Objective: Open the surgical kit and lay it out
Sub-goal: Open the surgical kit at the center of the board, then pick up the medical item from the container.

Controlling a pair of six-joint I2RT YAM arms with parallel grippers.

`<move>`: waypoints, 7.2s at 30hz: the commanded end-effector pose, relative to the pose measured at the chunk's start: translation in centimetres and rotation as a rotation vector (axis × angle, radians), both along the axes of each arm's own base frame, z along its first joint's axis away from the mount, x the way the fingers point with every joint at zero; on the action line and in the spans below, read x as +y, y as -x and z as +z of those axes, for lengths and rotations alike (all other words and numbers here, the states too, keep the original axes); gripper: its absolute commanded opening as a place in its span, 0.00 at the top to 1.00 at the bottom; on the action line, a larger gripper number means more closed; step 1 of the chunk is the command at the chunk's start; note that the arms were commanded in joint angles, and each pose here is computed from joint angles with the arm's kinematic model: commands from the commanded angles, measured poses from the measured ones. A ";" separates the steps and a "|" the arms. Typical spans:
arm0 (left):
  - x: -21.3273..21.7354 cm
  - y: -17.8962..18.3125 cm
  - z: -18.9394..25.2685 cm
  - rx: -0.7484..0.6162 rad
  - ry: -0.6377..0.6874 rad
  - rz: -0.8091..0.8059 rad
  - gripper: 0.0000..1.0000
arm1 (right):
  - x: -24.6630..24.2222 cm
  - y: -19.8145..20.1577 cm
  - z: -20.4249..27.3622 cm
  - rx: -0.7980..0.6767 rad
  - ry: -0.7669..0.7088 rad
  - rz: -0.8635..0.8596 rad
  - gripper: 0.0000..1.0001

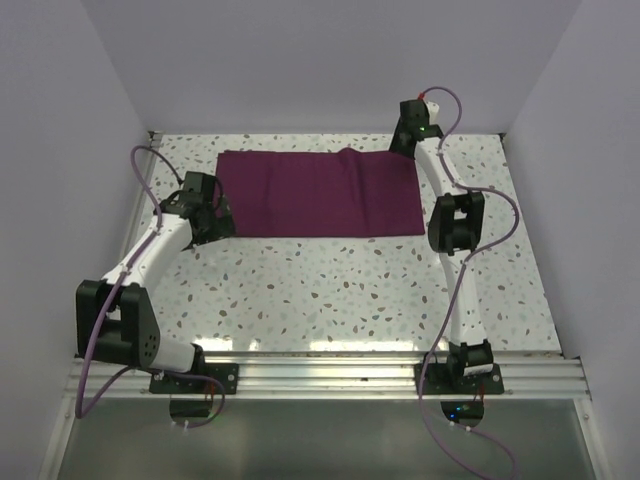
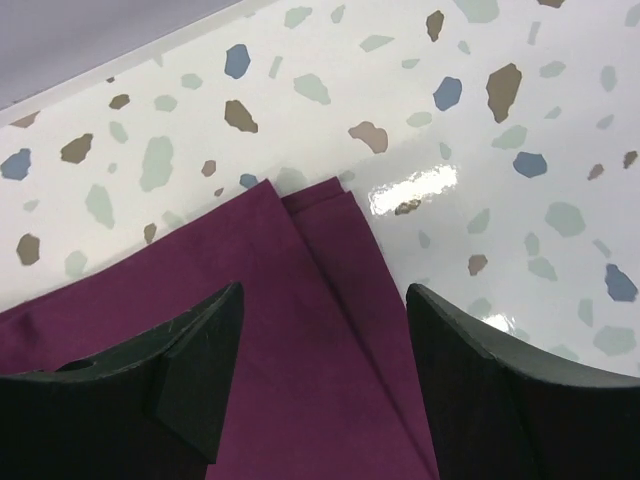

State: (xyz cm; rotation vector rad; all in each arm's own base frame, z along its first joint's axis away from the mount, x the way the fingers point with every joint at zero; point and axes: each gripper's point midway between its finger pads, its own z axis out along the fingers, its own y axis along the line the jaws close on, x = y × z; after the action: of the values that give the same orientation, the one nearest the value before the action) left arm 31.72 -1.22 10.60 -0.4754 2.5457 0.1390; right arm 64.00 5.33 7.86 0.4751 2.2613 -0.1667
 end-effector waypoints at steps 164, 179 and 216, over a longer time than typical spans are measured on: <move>-1.8 -9.8 8.5 -0.256 0.030 -0.005 0.01 | 2.1 55.2 5.1 0.526 -0.209 0.373 1.00; -5.1 -11.8 7.8 -0.298 0.123 -0.184 0.03 | 6.7 42.8 9.9 0.390 -0.069 0.364 0.02; -17.0 -22.7 -4.2 -0.099 0.096 -0.287 0.54 | 7.5 42.6 8.0 0.471 -0.063 0.377 0.09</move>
State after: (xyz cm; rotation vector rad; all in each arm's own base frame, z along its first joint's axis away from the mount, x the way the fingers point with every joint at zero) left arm 53.18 -18.35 5.27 -0.1087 2.5372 -0.1126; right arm 21.74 13.46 15.41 0.0175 2.7880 0.0041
